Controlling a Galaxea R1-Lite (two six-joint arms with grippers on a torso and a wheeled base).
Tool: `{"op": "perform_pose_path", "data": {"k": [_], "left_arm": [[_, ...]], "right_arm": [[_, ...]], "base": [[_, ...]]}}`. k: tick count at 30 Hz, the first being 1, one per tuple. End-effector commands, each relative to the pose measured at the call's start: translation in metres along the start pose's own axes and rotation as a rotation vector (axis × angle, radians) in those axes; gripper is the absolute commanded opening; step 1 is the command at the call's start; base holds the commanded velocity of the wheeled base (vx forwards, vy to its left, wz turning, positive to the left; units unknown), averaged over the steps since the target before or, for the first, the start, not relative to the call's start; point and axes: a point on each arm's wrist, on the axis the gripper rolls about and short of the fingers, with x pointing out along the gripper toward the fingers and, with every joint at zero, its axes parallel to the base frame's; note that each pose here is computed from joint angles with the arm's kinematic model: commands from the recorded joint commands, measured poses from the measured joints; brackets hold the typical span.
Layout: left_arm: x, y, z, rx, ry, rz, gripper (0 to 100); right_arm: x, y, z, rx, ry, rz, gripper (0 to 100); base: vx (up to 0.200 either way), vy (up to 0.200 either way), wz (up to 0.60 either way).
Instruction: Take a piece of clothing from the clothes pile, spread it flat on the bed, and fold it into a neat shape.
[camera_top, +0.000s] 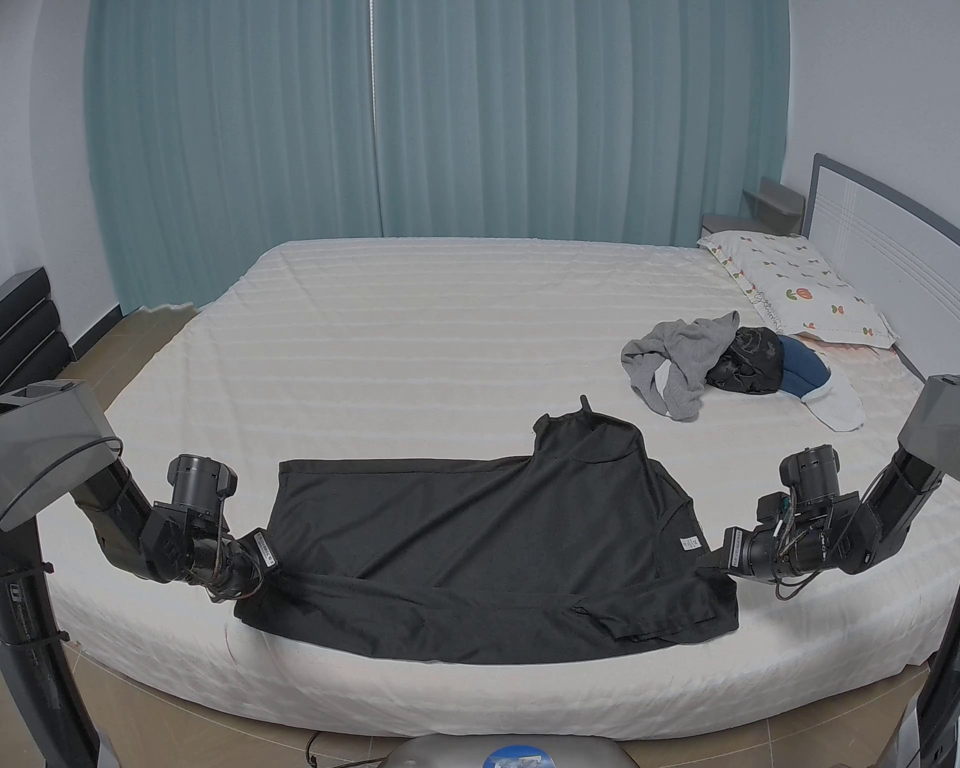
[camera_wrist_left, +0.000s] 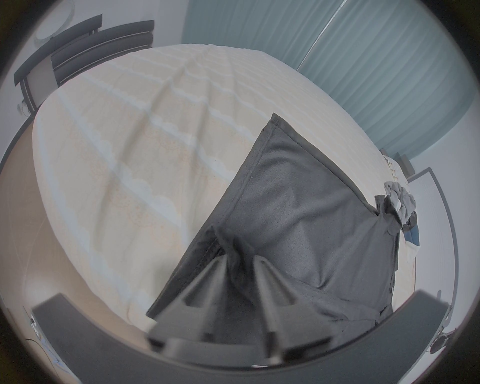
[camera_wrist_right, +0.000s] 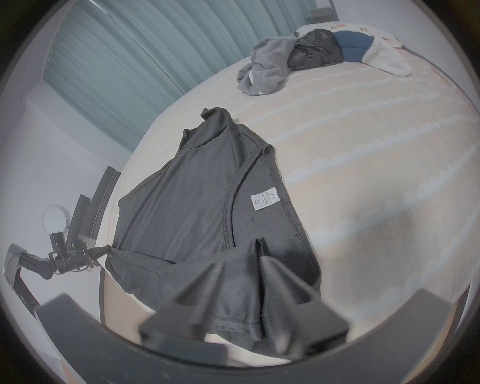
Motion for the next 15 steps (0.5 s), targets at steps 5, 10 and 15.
{"op": "perform_pose_path", "data": {"k": [5, 10, 15], "left_arm": [[0.004, -0.003, 0.0, -0.035, 0.002, -0.005, 100], [-0.008, -0.001, 0.006, -0.086, -0.021, -0.021, 100], [-0.025, 0.007, 0.019, -0.124, -0.07, -0.03, 100]], "right_arm": [[-0.014, 0.007, 0.007, 0.086, -0.042, 0.022, 100], [-0.031, 0.015, 0.005, 0.171, -0.065, 0.046, 100], [-0.042, 0.017, -0.001, 0.268, -0.062, 0.06, 100]], "base": [[0.0, 0.0, 0.0], [0.0, 0.0, 0.0], [0.0, 0.0, 0.0]]}}
